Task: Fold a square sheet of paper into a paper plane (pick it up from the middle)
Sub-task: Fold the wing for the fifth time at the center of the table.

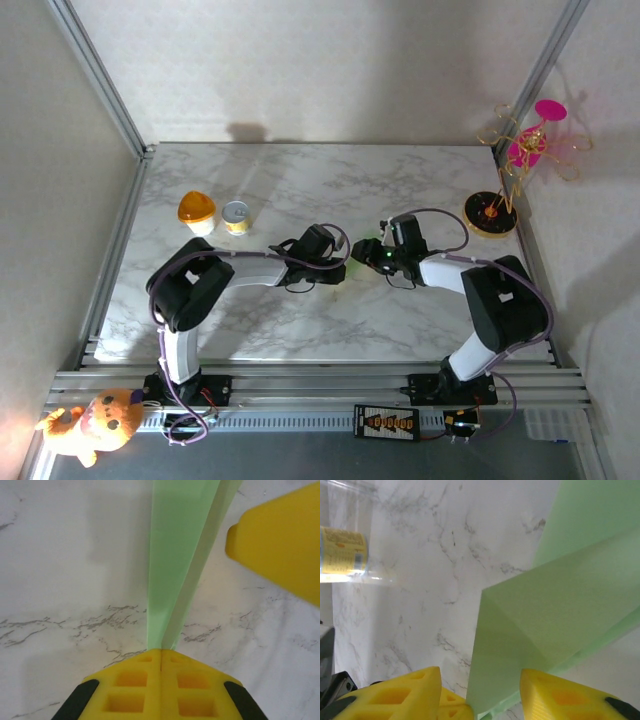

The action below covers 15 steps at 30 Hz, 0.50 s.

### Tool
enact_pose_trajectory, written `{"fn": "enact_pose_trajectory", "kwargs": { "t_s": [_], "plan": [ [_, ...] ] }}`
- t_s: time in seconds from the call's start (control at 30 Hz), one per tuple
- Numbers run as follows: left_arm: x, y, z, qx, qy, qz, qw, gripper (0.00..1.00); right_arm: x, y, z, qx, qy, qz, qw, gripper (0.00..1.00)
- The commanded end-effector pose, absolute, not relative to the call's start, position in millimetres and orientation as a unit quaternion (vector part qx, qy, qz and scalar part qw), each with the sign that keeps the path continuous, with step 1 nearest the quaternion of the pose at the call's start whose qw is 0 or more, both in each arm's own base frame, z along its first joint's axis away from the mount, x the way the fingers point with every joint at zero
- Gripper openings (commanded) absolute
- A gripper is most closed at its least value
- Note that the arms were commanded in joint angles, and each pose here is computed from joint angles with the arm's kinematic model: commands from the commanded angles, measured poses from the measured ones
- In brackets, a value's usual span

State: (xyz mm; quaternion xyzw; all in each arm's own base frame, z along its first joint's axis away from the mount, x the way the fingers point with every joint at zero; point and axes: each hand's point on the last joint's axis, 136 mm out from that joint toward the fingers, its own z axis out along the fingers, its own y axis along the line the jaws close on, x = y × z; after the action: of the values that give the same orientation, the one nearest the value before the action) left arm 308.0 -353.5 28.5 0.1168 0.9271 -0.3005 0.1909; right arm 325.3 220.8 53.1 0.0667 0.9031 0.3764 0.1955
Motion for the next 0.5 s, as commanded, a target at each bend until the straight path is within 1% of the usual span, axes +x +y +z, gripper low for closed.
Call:
{"fn": "enact_pose_trajectory", "kwargs": {
  "t_s": [0.0,0.47],
  "plan": [
    [302.1,-358.0,19.7,0.122,0.928,-0.304,0.175,0.00,330.8,234.8,59.8,0.041,0.895,0.397,0.198,0.45],
    [300.0,-357.6,11.0,0.122,0.933,-0.298,0.160,0.00,333.4,239.4,56.3,0.038,0.894,0.402,0.193,0.44]
  ]
}}
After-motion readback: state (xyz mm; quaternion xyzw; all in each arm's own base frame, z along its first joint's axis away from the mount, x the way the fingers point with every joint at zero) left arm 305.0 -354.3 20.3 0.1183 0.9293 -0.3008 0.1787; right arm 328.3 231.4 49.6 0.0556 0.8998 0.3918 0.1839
